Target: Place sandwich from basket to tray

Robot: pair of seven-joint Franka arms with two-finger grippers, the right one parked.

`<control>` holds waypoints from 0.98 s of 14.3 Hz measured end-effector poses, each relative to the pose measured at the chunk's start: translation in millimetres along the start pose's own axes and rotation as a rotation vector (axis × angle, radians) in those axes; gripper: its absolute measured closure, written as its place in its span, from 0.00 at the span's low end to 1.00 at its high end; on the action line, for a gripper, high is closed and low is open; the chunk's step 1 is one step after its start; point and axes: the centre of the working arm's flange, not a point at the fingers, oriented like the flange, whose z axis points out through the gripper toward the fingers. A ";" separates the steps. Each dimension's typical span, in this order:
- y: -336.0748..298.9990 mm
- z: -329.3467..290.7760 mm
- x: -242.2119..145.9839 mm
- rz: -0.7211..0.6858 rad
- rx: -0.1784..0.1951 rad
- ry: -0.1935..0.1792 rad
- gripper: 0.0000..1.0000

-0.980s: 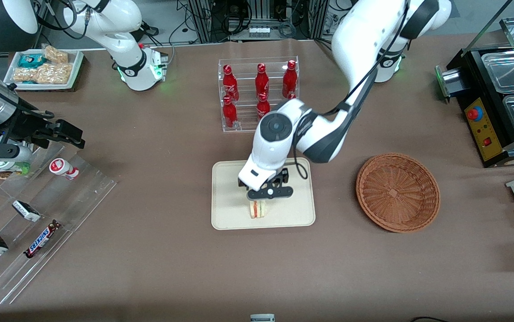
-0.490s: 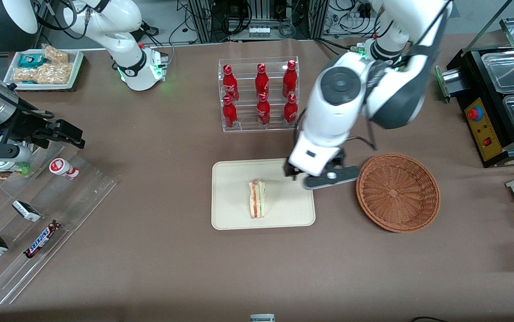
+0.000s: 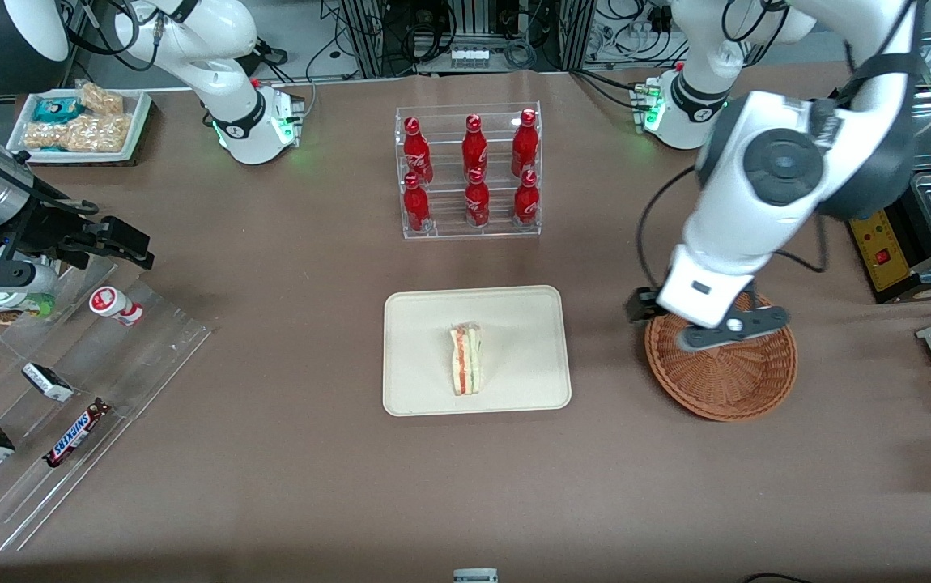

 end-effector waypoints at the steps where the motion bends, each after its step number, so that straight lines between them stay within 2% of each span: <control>1: -20.6 -2.1 2.3 0.011 0.014 -0.019 0.00; 4: -78.1 -19.8 5.2 0.073 0.041 -0.071 0.00; 6: -115.9 -38.6 5.1 0.136 0.042 -0.087 0.00; 10: -169.7 -84.8 -5.6 0.199 0.011 -0.060 0.00; 12: -188.8 -102.5 -11.3 0.216 -0.024 -0.065 0.00; 14: -197.2 -117.6 -12.2 0.222 -0.051 -0.055 0.00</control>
